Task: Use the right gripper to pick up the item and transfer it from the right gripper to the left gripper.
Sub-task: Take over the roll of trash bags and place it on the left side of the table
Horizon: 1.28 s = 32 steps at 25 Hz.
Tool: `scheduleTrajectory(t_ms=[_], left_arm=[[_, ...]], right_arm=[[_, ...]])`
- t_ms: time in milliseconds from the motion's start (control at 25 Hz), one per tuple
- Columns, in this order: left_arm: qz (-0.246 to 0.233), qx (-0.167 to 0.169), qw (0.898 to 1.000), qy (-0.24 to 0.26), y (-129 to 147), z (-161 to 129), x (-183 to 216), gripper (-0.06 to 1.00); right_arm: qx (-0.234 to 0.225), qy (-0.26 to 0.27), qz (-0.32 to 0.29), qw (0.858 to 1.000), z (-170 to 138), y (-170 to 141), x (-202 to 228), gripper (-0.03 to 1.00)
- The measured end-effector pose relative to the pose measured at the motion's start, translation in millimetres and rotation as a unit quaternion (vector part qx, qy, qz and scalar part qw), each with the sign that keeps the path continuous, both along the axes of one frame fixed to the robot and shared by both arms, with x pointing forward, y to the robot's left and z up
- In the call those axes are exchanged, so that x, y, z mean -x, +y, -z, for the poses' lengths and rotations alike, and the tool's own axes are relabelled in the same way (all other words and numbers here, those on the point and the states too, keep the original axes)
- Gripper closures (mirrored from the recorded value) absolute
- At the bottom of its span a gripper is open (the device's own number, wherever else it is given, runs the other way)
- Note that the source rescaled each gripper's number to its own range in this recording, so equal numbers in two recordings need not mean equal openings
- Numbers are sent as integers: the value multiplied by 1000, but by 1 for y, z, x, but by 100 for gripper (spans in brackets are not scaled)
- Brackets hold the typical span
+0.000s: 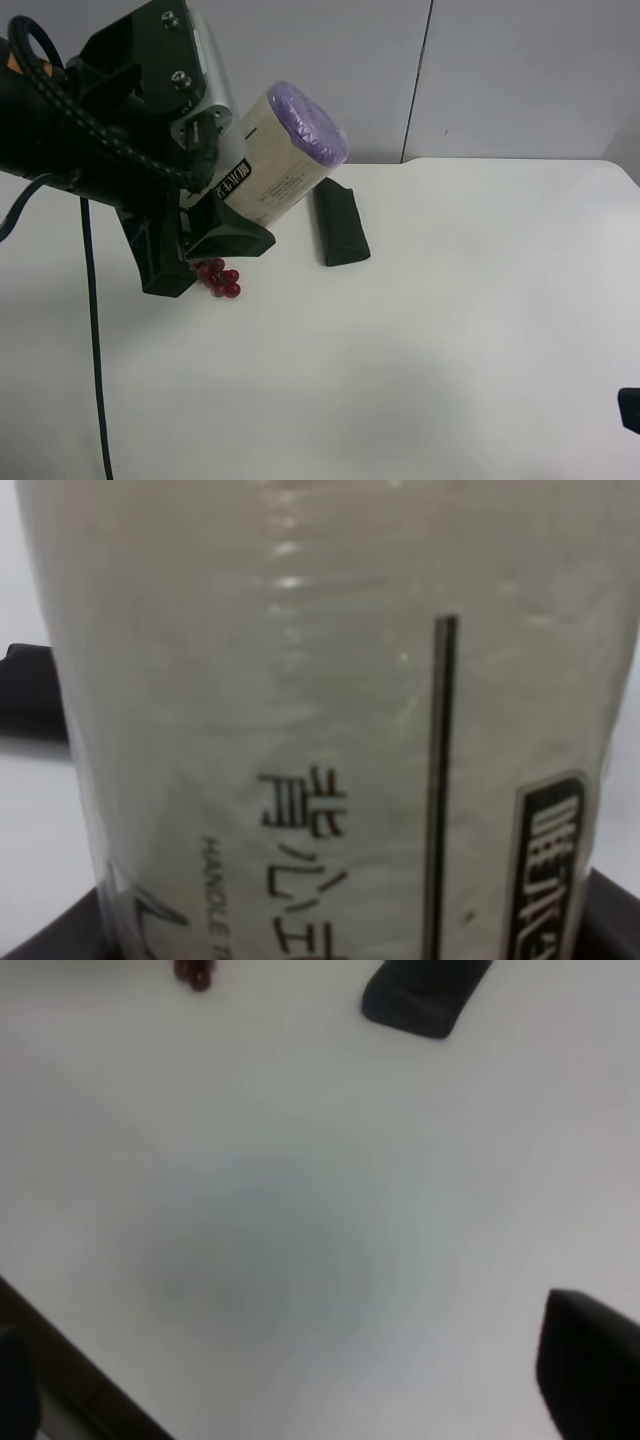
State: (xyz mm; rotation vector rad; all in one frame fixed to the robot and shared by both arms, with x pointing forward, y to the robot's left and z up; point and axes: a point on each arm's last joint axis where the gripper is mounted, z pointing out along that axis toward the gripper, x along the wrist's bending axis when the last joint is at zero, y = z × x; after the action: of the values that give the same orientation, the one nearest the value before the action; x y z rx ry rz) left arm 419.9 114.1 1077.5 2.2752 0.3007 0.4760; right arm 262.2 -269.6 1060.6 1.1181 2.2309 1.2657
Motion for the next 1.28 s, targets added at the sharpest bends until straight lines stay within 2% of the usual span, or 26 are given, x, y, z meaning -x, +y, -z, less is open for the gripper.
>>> scheduleTrajectory(t_ms=[360,440,680,840,960,1040,1200,1280], left_arm=[[0,0,1000,0,0,0,0,93],[0,0,1000,0,0,0,0,93],[0,0,1000,0,0,0,0,93],[0,0,1000,0,0,0,0,93],[0,0,1000,0,0,0,0,93],[0,0,1000,0,0,0,0,93],[0,0,1000,1,0,0,0,93],[0,0,1000,1,0,0,0,93]], right_arm=[[29,-38,19,999,-1,-5,-5,-3],[21,-44,23,999,1,-4,-8,-3],[-47,-51,30,997,15,6,-16,-3],[-60,-63,33,996,18,8,-19,-3],[-65,-71,32,995,9,7,-17,-3],[-64,-69,30,995,2,6,-15,-3],[-30,-23,27,999,3,2,-8,-3],[-20,-17,27,999,4,1,-7,-3]])
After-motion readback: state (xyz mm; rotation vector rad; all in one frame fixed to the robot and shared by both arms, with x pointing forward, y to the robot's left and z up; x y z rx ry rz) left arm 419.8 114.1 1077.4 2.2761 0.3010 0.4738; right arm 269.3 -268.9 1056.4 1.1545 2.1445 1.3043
